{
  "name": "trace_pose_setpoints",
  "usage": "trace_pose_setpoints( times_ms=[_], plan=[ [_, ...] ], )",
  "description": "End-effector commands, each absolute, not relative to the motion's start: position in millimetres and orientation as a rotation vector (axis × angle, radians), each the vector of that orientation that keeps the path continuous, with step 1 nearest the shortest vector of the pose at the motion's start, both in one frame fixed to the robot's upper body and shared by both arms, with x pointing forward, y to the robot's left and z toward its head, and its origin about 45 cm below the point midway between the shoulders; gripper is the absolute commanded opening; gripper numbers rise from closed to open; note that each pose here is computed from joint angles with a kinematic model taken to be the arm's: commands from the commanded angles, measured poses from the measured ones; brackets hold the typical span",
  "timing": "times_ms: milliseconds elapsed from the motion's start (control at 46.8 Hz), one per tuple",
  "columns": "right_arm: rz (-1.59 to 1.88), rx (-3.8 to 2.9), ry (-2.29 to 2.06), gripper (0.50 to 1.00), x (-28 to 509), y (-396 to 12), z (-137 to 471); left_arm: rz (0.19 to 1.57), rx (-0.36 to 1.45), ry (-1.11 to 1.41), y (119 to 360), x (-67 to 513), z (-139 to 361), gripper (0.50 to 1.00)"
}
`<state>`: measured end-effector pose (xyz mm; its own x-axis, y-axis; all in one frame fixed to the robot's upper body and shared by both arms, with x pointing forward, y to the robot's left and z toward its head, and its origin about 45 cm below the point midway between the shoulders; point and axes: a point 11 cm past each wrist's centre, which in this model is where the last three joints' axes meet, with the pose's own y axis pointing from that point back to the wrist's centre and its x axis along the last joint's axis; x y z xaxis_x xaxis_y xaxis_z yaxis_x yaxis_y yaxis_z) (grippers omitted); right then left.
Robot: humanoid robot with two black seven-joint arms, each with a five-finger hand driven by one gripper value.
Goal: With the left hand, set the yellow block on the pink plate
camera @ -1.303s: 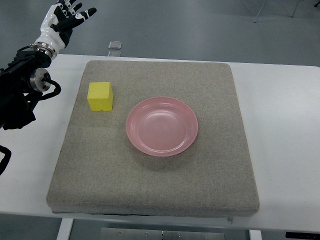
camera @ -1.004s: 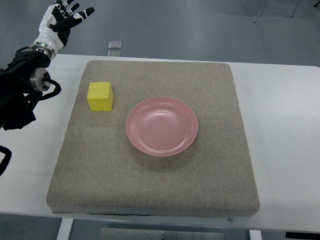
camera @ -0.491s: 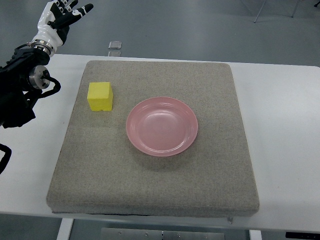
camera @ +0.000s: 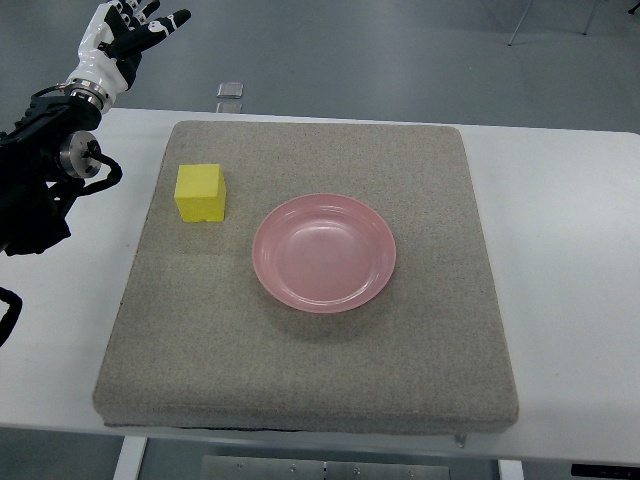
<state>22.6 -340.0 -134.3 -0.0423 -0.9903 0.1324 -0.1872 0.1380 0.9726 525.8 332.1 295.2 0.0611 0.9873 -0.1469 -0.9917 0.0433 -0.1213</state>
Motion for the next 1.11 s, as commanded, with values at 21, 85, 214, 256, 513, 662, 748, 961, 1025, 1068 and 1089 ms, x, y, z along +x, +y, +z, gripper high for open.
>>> trace_pose_setpoints(
  times_ms=[21,85,214,256,513,662,748,961,1025,1068,1089],
  plan=[
    [-1.032,1.229,-1.431,0.924,23,-340,-134,1.484,-0.191,0.025,325,526,294,0.994],
    [-1.032,1.229,-1.431,0.924,23,-340,-134,1.464,-0.162,0.02,322,525,291,0.992],
    [-1.032,1.229,-1.431,0.924,23,-340,-134,1.413,-0.052,-0.053,320,526,296,0.992],
    [-1.032,1.229,-1.431,0.924,23,-340,-134,1.382,-0.009,-0.073,314,525,295,0.992],
    [-1.032,1.229,-1.431,0.924,23,-340,-134,1.254,0.178,-0.231,302,528,318,0.992],
    [-1.032,1.229,-1.431,0.924,23,-340,-134,1.153,0.318,-0.325,291,525,319,0.992],
    [-1.032,1.229,-1.431,0.924,23,-340,-134,1.101,0.398,-0.373,288,522,313,0.992],
    [-1.032,1.229,-1.431,0.924,23,-340,-134,0.919,0.587,-0.534,277,513,302,0.99],
    [-1.032,1.229,-1.431,0.924,23,-340,-134,0.884,0.613,-0.566,274,512,305,0.99],
    [-1.032,1.229,-1.431,0.924,23,-340,-134,0.867,0.628,-0.583,274,511,306,0.99],
    [-1.031,1.23,-1.43,0.924,23,-340,-134,0.856,0.636,-0.593,273,510,307,0.99]
  ],
)
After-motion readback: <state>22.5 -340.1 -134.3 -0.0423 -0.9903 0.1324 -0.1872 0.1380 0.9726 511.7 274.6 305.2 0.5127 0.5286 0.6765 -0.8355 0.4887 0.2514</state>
